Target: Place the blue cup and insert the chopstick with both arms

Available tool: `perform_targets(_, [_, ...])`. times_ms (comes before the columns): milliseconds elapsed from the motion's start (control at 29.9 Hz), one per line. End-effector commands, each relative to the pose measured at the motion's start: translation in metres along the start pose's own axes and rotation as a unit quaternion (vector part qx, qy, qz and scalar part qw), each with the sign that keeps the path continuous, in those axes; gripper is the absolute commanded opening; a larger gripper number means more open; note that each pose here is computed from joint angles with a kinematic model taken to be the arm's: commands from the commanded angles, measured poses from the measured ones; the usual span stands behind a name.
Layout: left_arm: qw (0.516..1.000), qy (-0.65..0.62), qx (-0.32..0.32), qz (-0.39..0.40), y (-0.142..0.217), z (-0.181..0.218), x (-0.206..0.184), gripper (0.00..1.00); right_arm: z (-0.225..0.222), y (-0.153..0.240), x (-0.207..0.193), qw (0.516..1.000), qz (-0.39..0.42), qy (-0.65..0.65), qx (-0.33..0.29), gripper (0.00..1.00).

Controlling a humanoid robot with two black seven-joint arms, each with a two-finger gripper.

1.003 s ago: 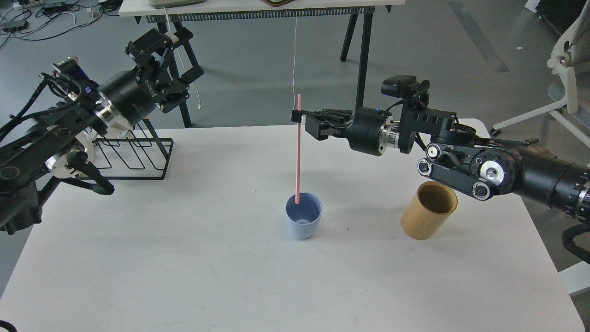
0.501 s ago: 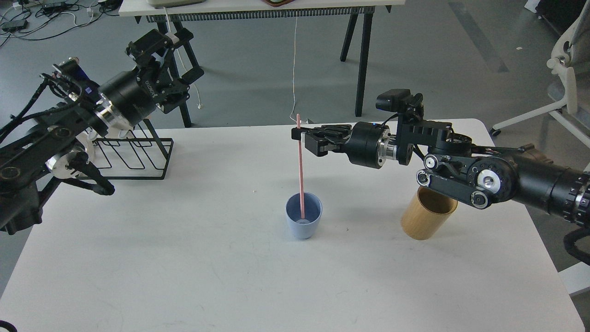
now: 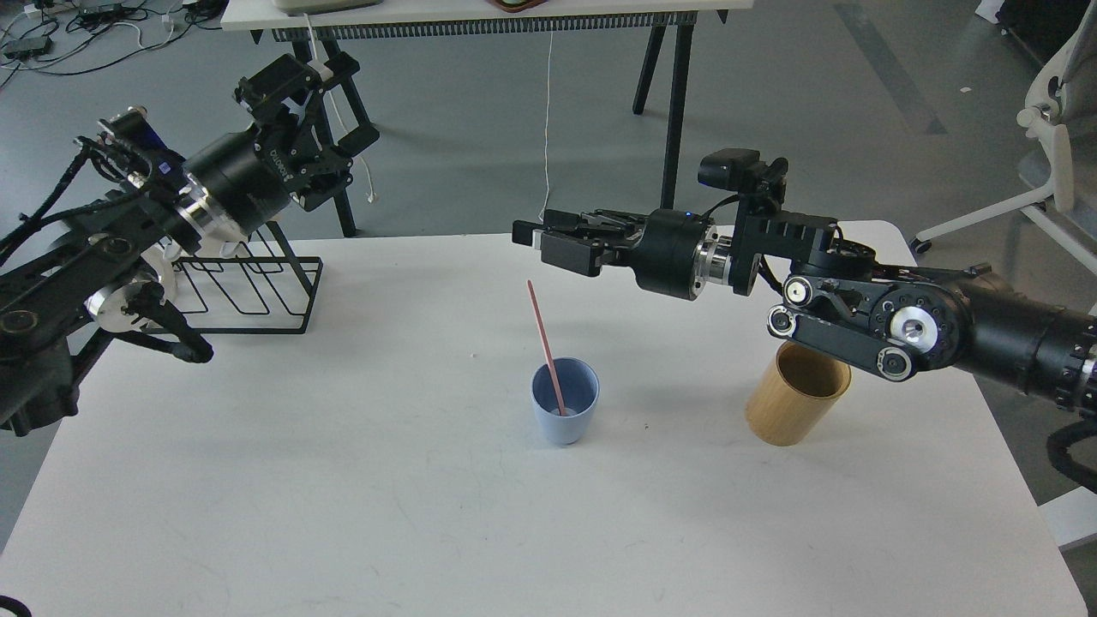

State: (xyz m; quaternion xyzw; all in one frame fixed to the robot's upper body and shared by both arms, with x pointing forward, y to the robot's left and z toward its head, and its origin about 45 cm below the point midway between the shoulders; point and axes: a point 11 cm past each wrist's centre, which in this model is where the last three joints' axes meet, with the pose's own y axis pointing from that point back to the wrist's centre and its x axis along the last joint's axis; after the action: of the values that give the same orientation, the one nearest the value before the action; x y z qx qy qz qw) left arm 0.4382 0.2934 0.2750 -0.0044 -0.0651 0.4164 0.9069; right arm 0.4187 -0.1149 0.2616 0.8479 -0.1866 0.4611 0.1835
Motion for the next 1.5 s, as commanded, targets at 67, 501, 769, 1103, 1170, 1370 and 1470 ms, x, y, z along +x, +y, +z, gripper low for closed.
perform_targets(67, [1.0,0.002,-0.006,0.011,0.004,0.005,0.007,0.93,0.022,0.024,0.041,0.993,0.108,-0.039,-0.03,0.96])
perform_targets(501, [0.996,0.048,0.011,0.071,0.041,-0.02,0.029,0.93,0.08,0.108,0.093,0.853,0.374,-0.361,-0.056,0.97])
perform_targets(769, [0.996,0.042,0.004,0.078,0.044,-0.011,0.036,0.93,0.076,0.111,0.036,0.818,0.252,-0.517,0.029,0.97])
perform_targets(1103, [0.994,0.028,-0.009,0.104,0.058,0.006,0.057,0.94,0.081,0.121,0.021,0.787,0.244,-0.564,0.056,0.98])
perform_targets(1170, [0.994,0.03,-0.003,0.107,0.06,0.001,0.057,0.94,0.084,0.125,0.025,0.784,0.257,-0.563,0.058,0.98])
perform_targets(1370, [0.993,0.041,0.01,0.112,0.069,-0.014,0.053,0.94,0.091,0.135,0.035,0.753,0.301,-0.58,0.073,0.98])
perform_targets(1470, [0.992,0.045,0.015,0.113,0.073,-0.02,0.052,0.94,0.106,0.145,0.036,0.727,0.344,-0.591,0.058,0.98])
